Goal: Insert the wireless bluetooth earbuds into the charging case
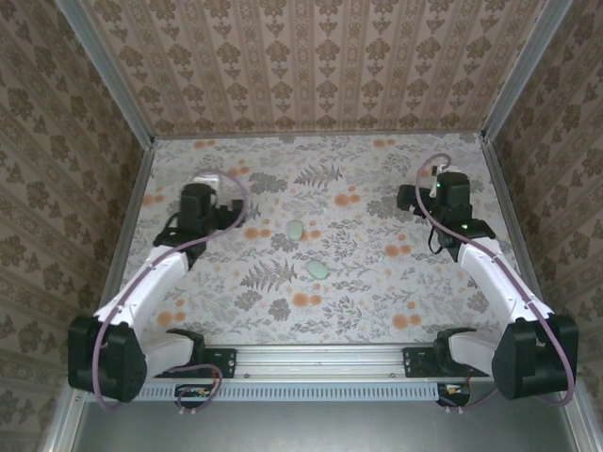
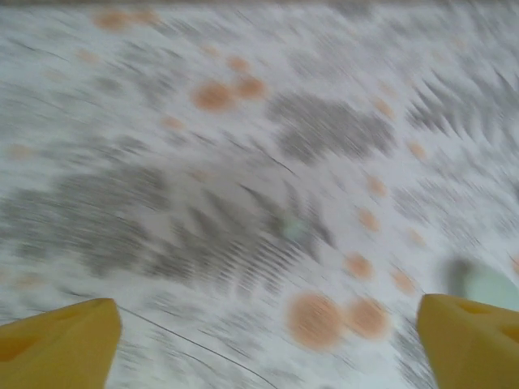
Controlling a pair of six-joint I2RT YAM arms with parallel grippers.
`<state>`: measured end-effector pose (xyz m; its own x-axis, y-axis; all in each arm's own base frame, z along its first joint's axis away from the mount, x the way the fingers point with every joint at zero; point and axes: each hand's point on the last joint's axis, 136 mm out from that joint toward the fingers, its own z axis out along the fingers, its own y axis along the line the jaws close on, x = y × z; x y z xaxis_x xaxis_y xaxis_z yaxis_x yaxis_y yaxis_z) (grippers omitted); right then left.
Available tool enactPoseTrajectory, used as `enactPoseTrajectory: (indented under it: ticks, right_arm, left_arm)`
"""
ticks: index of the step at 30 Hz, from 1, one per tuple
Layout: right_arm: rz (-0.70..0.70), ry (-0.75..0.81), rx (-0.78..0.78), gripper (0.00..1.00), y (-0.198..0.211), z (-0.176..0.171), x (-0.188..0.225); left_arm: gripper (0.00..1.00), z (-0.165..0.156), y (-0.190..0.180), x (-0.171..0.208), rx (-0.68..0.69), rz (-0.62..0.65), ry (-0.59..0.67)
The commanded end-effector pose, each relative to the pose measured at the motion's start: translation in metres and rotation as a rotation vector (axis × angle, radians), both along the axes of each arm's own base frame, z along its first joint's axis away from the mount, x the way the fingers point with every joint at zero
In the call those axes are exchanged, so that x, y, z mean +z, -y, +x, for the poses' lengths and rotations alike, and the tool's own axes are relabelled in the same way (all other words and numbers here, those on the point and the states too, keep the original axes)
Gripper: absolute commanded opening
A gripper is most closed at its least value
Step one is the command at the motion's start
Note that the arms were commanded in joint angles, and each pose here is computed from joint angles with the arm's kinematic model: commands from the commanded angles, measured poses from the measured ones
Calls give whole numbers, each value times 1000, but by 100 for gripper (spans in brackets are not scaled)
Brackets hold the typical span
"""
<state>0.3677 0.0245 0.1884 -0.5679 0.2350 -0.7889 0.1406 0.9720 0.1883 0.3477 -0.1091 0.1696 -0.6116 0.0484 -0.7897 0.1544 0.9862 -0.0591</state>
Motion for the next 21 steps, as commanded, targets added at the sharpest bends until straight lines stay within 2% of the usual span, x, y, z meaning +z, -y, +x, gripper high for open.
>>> enactPoseTrajectory:
  ticks: [1,4,7,10,13,21]
  right_arm:
    - [85,-149,72,99,-39,-18,-24]
    - [73,-188,162,99,-72,-20,-28]
    - [85,-250,206,99,-92,-24,-34]
    - [124,-287,215,99,-101,-28,-39]
    - [162,-305,224,99,-106,-31,-41]
    - [175,-369,231,98,-111,-35,-50]
  left_arm:
    - [91,-24,57,-33,-93,-28,-214]
    - [88,-31,110,-42,-174,-6,-312]
    - [88,-32,138,-56,-175,24,-396]
    - [88,-32,153,-66,-170,-3,-439]
    - [82,-35,163,-80,-171,-30,-482]
    - [77,-28,162,-109,-124,11,-526]
